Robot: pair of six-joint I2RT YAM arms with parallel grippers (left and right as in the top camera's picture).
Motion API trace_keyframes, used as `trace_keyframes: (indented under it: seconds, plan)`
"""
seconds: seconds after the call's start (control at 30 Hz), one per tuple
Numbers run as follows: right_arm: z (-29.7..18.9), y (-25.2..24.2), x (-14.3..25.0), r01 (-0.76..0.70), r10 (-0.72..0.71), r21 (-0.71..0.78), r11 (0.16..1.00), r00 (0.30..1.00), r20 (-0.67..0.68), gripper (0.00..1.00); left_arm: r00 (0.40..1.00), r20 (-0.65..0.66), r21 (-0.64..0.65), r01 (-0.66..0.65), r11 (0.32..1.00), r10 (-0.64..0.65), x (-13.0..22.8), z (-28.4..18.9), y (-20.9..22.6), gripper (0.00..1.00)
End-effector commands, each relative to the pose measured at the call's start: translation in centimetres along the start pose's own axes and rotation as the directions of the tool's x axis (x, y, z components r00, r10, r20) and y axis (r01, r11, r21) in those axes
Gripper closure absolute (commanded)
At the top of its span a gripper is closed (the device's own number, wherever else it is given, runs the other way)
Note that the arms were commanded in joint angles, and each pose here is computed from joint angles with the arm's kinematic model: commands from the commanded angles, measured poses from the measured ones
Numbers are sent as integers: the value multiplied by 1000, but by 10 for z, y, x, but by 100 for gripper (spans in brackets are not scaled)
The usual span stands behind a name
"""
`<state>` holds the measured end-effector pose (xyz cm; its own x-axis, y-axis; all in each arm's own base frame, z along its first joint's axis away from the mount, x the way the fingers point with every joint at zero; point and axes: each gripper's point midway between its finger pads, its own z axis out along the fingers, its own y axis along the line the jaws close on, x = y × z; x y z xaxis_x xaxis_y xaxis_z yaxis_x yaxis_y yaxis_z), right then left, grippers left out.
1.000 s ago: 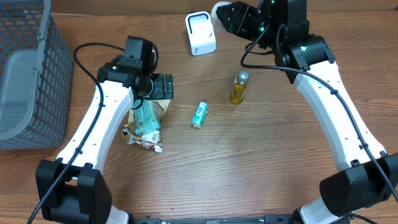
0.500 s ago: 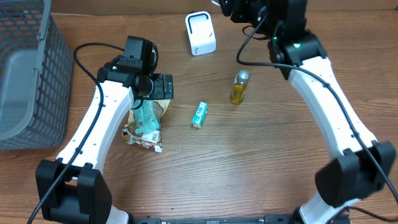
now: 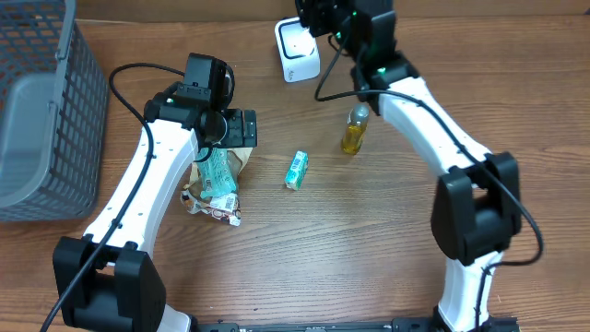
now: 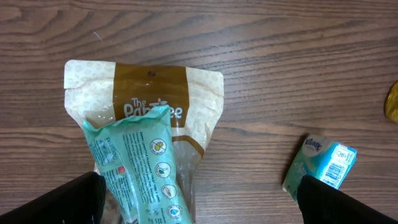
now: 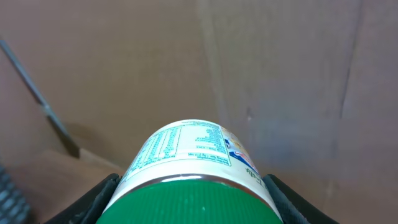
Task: Scan the item barcode
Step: 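Hold the jar's label in front of the white scanner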
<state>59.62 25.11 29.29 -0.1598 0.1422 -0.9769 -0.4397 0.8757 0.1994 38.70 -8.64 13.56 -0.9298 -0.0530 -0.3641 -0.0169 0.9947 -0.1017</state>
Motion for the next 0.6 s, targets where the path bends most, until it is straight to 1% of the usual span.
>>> trace_keyframes:
  seconds: [0.0,0.2,0.37,0.57]
  plan:
    - [14,-6,-1,30,-36,80,996,997,74,96,1000,18,11,-21,1000,21,-6,-4,-5,0]
    - [28,-13,19,124,-132,90,988,987,95,96,1000,18,11,-21,1000,21,-6,-4,-5,0]
    - [32,-16,33,124,-131,91,988,989,75,96,1000,18,11,-21,1000,21,-6,-4,-5,0]
    - [36,-9,45,125,-130,79,989,990,60,96,1000,18,11,-21,1000,21,-6,-4,-5,0]
